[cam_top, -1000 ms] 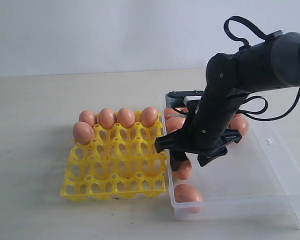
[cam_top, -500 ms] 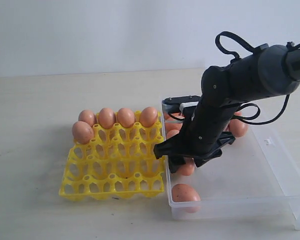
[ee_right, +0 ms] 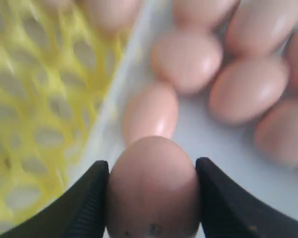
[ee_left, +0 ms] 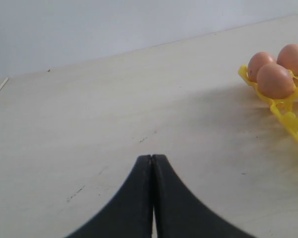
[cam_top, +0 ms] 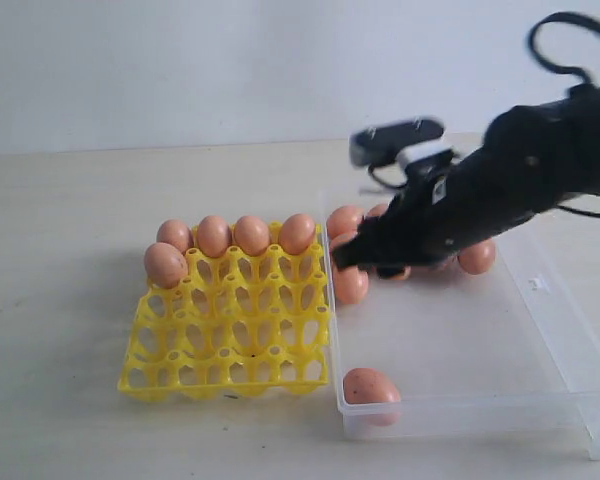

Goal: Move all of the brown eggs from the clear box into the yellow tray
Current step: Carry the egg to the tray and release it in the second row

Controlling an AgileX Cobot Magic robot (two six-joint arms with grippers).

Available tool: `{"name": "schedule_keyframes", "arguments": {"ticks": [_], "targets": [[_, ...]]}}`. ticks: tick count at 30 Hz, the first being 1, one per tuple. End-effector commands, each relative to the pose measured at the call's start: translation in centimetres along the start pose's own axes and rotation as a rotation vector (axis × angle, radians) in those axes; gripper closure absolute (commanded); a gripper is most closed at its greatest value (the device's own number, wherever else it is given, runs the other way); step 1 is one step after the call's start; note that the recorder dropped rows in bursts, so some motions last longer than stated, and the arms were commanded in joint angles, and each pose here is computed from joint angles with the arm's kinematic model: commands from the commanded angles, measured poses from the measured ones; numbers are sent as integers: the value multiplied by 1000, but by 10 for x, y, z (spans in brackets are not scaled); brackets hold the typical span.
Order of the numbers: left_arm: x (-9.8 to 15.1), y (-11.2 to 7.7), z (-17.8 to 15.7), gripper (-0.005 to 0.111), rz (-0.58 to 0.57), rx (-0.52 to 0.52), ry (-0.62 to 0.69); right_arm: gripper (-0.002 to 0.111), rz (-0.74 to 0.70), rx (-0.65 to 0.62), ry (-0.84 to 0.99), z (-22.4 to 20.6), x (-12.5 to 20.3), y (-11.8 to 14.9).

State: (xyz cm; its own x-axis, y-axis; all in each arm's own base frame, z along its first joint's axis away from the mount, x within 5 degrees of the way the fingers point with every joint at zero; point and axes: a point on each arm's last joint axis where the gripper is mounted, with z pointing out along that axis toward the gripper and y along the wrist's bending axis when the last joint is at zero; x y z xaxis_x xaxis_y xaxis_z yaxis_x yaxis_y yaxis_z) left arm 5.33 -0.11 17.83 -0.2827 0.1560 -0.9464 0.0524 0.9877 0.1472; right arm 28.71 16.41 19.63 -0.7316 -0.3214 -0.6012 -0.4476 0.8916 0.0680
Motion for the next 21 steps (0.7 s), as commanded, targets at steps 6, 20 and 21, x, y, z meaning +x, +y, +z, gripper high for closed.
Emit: {"name": "schedule_keyframes", "arguments": {"ticks": [6, 20, 21], "targets": [[-2, 0, -1, 107, -11, -3, -19, 108, -182, -252, -641, -1, -18, 53], [-2, 0, -1, 107, -13, -3, -19, 108, -196, -385, -524, 106, -33, 94], [-2, 0, -1, 107, -13, -3, -19, 108, -185, -387, -524, 109, -34, 95]]}}
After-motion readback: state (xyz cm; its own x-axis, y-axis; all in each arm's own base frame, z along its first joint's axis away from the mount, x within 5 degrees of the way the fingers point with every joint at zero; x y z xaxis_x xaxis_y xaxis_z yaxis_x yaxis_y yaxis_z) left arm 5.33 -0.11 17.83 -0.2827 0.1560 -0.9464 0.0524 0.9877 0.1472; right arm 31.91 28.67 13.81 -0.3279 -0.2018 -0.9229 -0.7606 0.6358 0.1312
